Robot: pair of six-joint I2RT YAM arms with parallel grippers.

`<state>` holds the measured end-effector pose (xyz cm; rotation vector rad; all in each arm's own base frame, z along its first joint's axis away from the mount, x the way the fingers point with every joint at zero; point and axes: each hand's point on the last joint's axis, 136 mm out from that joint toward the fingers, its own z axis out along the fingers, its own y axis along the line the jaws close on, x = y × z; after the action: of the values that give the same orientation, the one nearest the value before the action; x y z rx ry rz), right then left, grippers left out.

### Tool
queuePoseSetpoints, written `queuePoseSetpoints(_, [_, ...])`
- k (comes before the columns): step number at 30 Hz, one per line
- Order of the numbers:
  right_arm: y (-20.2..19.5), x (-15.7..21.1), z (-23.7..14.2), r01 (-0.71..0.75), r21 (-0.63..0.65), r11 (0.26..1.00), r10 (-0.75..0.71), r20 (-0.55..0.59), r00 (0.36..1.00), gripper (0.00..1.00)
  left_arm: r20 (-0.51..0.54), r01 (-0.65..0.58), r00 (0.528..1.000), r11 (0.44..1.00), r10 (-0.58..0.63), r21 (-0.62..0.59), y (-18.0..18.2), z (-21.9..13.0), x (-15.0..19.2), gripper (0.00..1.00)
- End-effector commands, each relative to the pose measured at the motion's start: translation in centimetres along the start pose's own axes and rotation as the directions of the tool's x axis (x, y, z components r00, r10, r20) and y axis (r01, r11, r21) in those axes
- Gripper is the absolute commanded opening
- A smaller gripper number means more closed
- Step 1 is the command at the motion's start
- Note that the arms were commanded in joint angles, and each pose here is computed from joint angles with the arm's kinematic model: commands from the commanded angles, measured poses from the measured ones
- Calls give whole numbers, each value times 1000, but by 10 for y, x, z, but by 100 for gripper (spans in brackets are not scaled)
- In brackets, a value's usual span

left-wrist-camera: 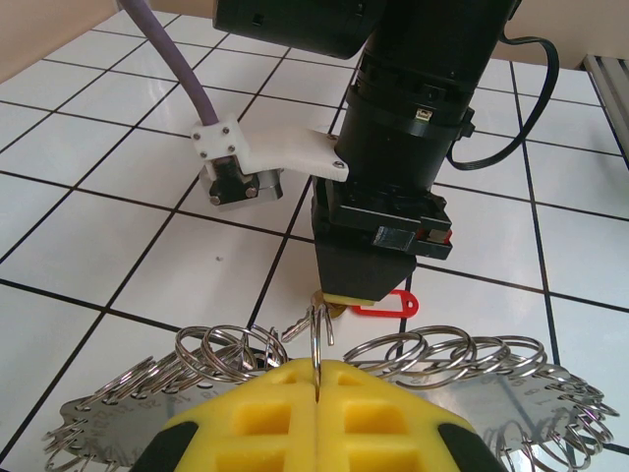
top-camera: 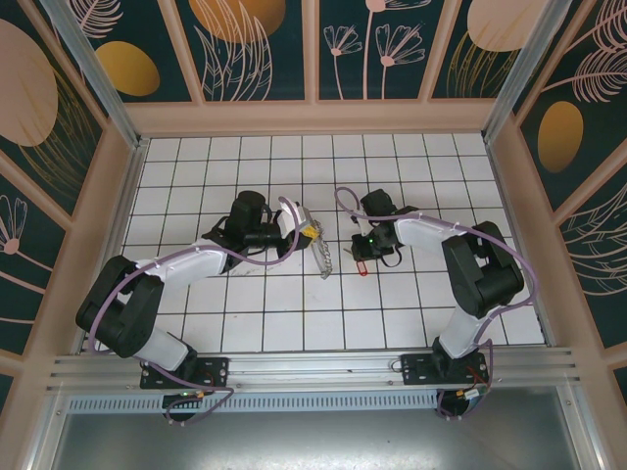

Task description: Put the keys on the keyring

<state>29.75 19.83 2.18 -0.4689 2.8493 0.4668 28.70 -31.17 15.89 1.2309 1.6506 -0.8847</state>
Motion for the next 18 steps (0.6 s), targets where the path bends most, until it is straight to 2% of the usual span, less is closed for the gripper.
queuePoseSetpoints(1, [-1,-1,-2,-16,11,1000,17,-18,1000,13,33,-45,998,999,44,9,0,0,-16,0])
queuePoseSetpoints(12, [-1,1,-7,-26,12,1000,26,-18,999,13,32,-45,998,999,45,12,0,1,-16,0])
queuePoseSetpoints(18, [-1,-1,-5,-30,8,1000,31,-15,999,10,31,-46,998,999,46,14,0,1,-16,0])
